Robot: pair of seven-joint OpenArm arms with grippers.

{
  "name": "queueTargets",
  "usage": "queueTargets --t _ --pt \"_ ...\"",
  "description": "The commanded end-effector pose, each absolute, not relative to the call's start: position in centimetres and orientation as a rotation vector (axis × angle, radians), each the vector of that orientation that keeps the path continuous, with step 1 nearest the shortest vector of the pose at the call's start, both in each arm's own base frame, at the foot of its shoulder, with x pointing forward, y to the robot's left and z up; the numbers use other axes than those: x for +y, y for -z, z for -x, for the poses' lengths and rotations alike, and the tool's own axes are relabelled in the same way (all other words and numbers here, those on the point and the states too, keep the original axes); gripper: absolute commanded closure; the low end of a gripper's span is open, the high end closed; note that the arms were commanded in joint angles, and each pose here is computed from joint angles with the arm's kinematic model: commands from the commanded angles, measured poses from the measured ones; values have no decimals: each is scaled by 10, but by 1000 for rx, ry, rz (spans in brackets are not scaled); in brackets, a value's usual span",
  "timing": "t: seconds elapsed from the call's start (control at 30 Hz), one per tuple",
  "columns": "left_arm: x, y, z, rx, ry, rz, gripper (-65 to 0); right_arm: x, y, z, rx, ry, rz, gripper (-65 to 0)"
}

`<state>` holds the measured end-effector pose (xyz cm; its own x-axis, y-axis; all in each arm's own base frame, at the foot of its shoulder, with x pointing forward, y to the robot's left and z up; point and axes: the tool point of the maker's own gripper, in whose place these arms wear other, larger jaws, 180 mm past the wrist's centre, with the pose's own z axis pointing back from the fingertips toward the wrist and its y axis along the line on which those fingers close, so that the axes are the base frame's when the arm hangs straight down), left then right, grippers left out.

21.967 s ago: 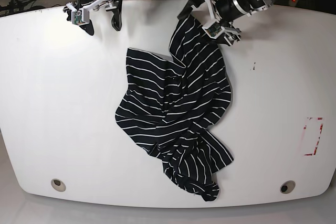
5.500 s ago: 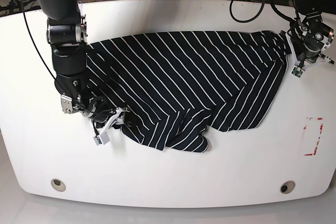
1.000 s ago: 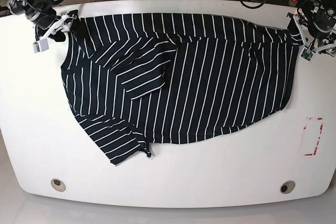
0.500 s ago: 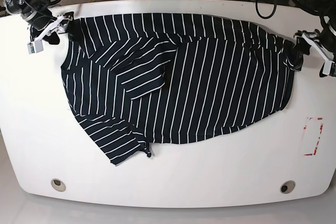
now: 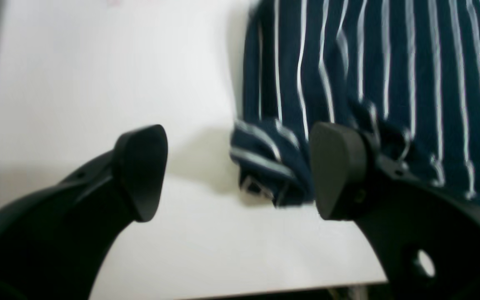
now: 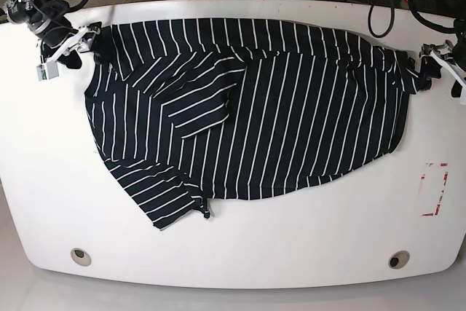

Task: Fold the T-shirt properly
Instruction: 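Open both grippers to release the shirt edge, then move both grippers to the shirt's sides to grasp again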

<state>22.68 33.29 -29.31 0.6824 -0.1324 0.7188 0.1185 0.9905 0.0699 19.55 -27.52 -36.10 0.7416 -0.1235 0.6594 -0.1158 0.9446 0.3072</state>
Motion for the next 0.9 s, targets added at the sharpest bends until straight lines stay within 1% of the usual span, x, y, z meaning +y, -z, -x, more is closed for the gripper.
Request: queueTargets --t 0.0,0.13,0.23,0.33,0.57,0.67,0.87 --pt "327 291 -235 -828 168 8 -496 -281 347 -210 -803 -3 -341 -523" --pt "319 299 -237 -812 186 34 -493 -285 343 -223 -832 7 -346 -523" --pt "312 299 -242 -836 197 52 -493 -287 339 -236 -860 14 -352 -523" --pt "302 311 -245 -824 213 68 -493 -296 336 -250 -879 28 -357 -523" --pt "287 332 -248 -795 251 25 -493 -319 341 -291 -902 145 -416 -523" --pt "284 336 -250 -786 277 3 -493 -324 343 -315 -889 158 -445 -523" --pt "290 344 -246 -750 274 -21 -493 -339 350 -354 -862 136 -358 -523"
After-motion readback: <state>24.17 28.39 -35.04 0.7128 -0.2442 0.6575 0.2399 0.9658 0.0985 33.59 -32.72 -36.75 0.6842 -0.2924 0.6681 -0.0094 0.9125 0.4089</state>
